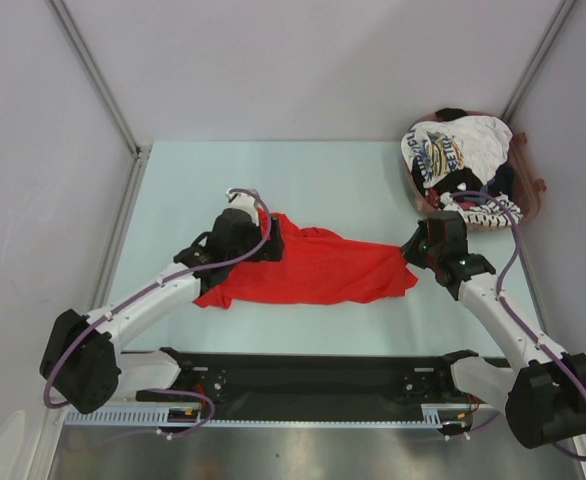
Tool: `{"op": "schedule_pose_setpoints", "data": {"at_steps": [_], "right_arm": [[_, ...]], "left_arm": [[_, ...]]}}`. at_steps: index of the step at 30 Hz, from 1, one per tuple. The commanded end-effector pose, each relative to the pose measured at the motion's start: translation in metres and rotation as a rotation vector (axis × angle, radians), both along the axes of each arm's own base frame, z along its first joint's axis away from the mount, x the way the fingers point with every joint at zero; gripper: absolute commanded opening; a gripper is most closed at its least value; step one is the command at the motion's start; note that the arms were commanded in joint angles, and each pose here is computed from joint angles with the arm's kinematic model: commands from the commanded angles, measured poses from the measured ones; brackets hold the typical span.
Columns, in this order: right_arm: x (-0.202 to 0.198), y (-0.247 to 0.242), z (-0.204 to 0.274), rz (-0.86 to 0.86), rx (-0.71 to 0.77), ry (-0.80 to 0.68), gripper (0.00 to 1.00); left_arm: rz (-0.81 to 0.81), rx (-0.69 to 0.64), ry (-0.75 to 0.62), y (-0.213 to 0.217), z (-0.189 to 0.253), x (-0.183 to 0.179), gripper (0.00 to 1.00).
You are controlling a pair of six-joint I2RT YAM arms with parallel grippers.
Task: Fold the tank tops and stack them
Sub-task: Flatten the tank top out
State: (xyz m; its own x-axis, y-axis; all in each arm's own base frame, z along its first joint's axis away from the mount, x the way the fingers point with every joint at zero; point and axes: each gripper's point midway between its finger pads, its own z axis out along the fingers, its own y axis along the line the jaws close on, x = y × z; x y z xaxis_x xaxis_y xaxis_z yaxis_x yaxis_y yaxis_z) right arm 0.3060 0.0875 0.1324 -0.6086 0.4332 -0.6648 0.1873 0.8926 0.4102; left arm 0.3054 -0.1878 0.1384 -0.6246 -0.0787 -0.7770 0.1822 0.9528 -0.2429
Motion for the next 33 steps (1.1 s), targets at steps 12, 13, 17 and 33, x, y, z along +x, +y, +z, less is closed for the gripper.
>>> {"op": "schedule_pose_setpoints", "data": {"at_steps": [12,13,17,33], "right_arm": [[0.042,0.000,-0.027,0.022,0.208,0.114,0.02],[0.047,0.000,-0.031,0.019,0.205,0.132,0.11],[0.042,-0.005,-0.034,0.010,0.175,0.137,0.39],[-0.023,-0.028,-0.051,-0.062,0.060,0.139,0.48]], "left_arm": [[-0.342,-0.035,0.010,-0.107,0.008,0.021,1.00],[-0.348,-0.029,0.014,-0.111,0.008,0.021,1.00],[-0.345,0.000,0.029,-0.116,0.003,0.023,1.00],[-0.307,-0.012,-0.022,-0.097,0.022,0.012,1.00]]}}
